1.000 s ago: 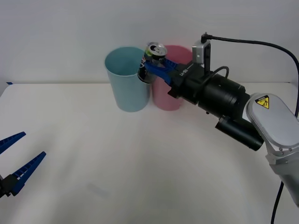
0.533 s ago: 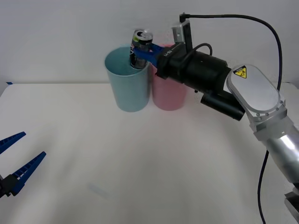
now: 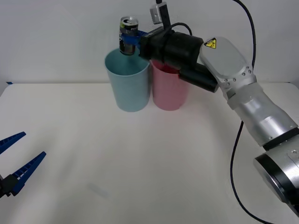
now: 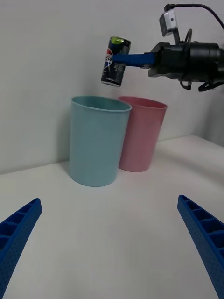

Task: Grasp the object on the table and drop it into the matching bin: aluminum can to the light blue bin, PET bottle to the pink bin.

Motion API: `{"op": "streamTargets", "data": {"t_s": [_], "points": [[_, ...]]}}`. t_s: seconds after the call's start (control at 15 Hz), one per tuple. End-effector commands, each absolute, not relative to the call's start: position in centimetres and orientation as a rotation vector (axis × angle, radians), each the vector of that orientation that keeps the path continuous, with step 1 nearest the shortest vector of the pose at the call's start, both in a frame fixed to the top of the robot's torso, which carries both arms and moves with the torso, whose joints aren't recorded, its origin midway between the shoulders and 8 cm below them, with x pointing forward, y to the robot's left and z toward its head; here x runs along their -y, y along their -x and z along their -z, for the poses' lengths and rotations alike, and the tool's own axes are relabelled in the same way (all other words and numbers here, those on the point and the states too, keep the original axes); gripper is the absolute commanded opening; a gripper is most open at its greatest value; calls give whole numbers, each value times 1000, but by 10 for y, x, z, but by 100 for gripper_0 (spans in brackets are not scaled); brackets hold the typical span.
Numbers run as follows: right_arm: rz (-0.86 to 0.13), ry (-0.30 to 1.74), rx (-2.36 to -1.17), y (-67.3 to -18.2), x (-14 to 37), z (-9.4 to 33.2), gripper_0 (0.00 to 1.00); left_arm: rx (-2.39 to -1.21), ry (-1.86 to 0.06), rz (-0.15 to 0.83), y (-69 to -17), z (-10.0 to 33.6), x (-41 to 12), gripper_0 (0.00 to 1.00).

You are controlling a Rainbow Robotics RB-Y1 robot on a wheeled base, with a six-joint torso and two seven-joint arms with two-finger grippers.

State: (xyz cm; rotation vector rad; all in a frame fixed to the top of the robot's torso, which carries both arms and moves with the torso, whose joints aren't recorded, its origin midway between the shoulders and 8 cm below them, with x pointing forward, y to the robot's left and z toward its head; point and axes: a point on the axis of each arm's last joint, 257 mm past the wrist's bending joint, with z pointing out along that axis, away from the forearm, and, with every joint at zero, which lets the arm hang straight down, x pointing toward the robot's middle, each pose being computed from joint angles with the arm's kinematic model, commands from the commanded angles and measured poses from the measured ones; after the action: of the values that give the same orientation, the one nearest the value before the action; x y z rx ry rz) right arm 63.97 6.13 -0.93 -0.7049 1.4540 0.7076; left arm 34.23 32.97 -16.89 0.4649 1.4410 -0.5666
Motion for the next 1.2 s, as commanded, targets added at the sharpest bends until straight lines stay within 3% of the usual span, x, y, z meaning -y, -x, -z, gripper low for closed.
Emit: {"op": "streamTargets", "data": {"t_s": [0.07, 0.33, 0.4, 0.47, 0.53, 0.87, 1.2], "points": [[-668, 703, -1479, -652, -69, 13, 0, -1441, -465, 567, -342, 169, -330, 100], [-659, 706, -1482, -653, -71, 16, 2, -1441, -465, 567, -342, 169, -330, 100], [-659, 706, -1482, -653, -71, 16, 13, -1441, -465, 567, -342, 169, -330, 100], [-657, 705, -1483, -653, -71, 17, 62, -1441, -465, 567, -342, 169, -330, 100], [-655, 708, -1480, -653, -71, 16, 100, -1441, -465, 567, -342, 169, -330, 100], [-651, 710, -1468, -652, -60, 14, 100, -1441, -465, 567, -342, 169, -330, 100], [-670, 726, -1405, -618, -38, 19, 100, -1441, -465, 567, -342, 169, -330, 100]]}}
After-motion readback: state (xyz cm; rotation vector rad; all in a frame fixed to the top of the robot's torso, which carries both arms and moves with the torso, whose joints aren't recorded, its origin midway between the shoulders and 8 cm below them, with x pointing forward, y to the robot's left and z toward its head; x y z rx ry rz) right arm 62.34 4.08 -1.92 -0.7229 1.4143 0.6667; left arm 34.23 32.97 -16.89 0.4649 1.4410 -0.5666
